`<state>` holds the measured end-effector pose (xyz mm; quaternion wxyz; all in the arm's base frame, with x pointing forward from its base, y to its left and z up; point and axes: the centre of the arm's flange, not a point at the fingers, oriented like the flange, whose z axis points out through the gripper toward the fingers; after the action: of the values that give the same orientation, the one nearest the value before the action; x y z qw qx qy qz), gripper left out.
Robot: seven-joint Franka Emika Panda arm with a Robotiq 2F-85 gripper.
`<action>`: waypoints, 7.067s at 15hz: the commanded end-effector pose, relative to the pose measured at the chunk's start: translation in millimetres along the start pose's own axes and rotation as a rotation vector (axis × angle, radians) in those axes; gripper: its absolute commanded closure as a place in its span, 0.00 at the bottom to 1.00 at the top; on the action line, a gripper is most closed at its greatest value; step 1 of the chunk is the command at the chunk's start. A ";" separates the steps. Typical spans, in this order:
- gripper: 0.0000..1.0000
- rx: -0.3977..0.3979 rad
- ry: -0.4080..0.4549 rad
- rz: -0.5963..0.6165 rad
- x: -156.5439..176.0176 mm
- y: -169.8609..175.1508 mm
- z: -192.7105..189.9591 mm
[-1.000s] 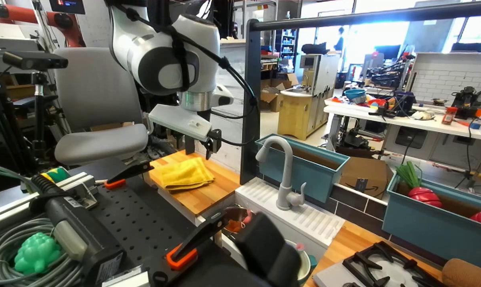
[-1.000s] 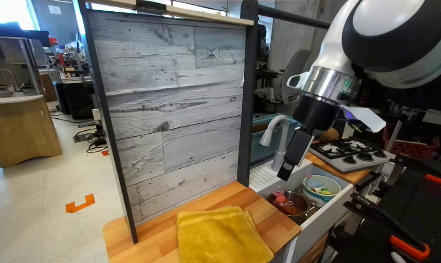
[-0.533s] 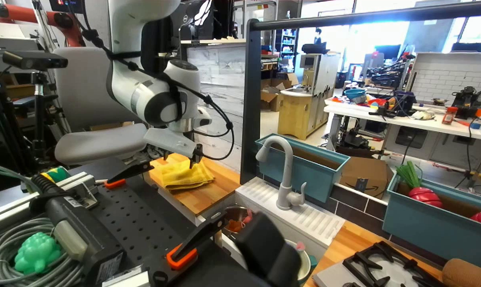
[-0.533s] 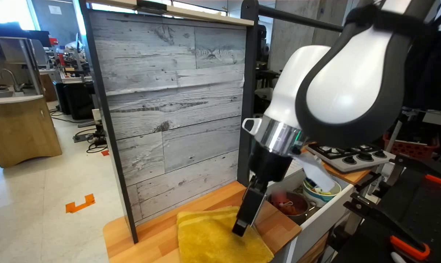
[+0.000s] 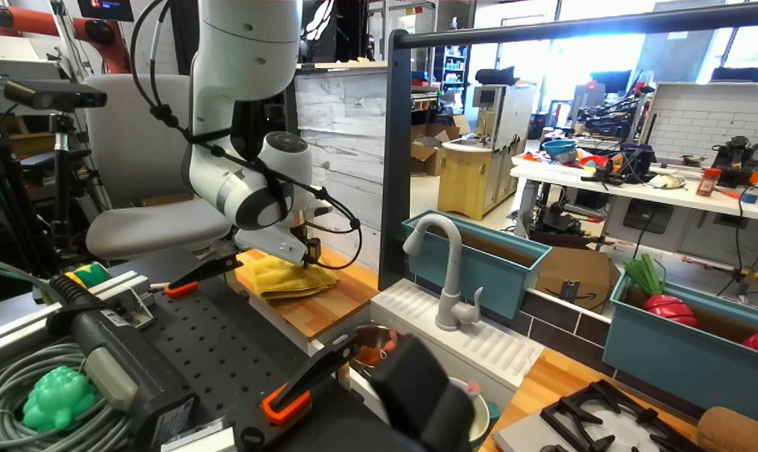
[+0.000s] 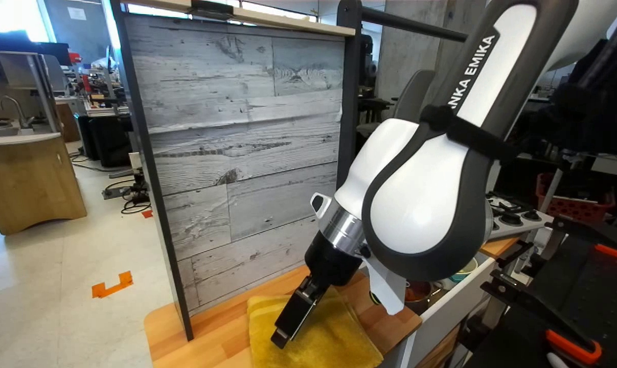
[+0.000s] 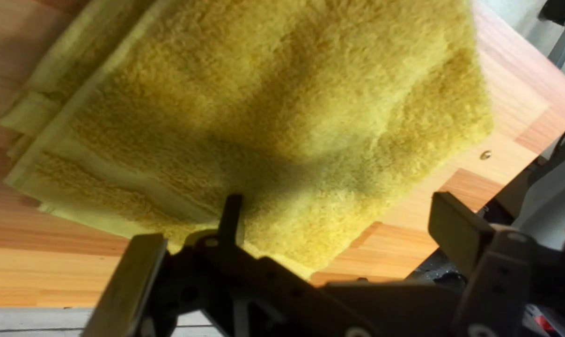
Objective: Pick up the object plush toys from the counter and stove and put them in the pots, then wipe the counter
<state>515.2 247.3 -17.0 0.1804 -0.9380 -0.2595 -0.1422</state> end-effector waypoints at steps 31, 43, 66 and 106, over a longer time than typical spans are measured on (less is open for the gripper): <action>0.00 0.061 -0.232 0.013 22.9 -33.5 83.1; 0.00 -0.101 -0.186 0.158 5.3 92.2 13.5; 0.00 -0.321 -0.129 0.108 -42.2 3.9 32.7; 0.00 -0.176 -0.400 0.173 43.5 -7.0 84.5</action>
<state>548.4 281.5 -40.3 0.0911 -0.9832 -0.1555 0.0290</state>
